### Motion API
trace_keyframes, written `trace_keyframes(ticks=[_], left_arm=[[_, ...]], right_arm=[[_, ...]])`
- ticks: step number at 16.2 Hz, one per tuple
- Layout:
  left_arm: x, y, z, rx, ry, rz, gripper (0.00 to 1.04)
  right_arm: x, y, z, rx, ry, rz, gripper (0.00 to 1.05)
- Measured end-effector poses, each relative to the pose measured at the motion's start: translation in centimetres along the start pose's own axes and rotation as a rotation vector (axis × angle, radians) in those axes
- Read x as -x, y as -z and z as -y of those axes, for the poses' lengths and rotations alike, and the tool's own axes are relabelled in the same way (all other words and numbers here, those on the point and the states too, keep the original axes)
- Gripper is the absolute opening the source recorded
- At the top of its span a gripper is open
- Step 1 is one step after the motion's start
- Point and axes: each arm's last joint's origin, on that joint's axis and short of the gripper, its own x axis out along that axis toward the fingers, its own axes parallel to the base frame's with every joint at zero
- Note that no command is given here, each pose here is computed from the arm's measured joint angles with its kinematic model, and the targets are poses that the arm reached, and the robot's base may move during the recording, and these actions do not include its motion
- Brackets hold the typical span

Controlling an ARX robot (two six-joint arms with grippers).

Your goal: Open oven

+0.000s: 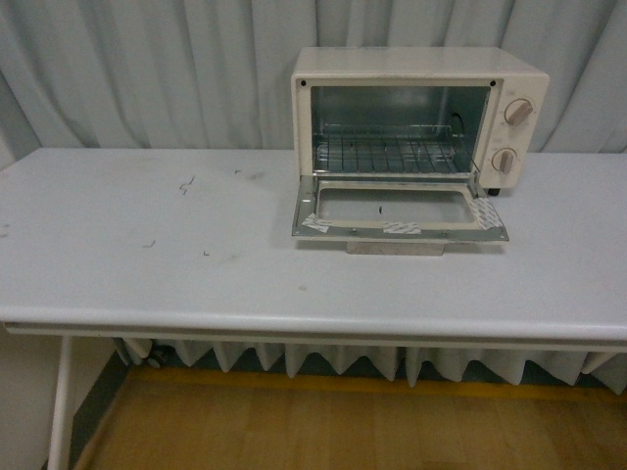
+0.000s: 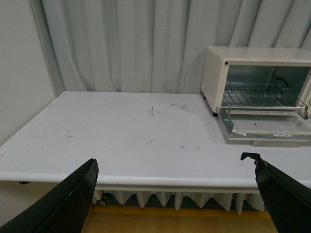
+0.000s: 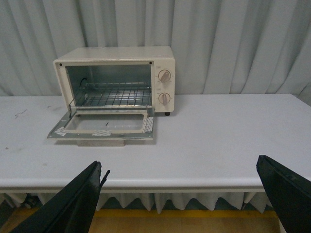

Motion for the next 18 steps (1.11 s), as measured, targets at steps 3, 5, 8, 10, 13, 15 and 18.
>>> trace_keyframes(ticks=[3,5,8,10,13,15,18], left_arm=[[0.0,0.0,0.0,0.0,0.0,0.0,0.98],[0.0,0.0,0.0,0.0,0.0,0.0,0.98],[0.0,0.0,0.0,0.0,0.0,0.0,0.98],[0.0,-0.01,0.0,0.0,0.0,0.002,0.98],[0.0,-0.02,0.0,0.0,0.0,0.002,0.98],[0.0,0.0,0.0,-0.001,0.0,0.0,0.98],[0.0,0.0,0.0,-0.001,0.0,0.0,0.98]], right_arm=[[0.0,0.0,0.0,0.0,0.0,0.0,0.98],[0.0,0.0,0.0,0.0,0.0,0.0,0.98],[0.0,0.0,0.0,0.0,0.0,0.0,0.98],[0.0,-0.02,0.0,0.0,0.0,0.002,0.98],[0.0,0.0,0.0,0.0,0.001,0.0,0.98],[0.0,0.0,0.0,0.0,-0.001,0.0,0.98],[0.0,0.0,0.0,0.0,-0.001,0.0,0.98]])
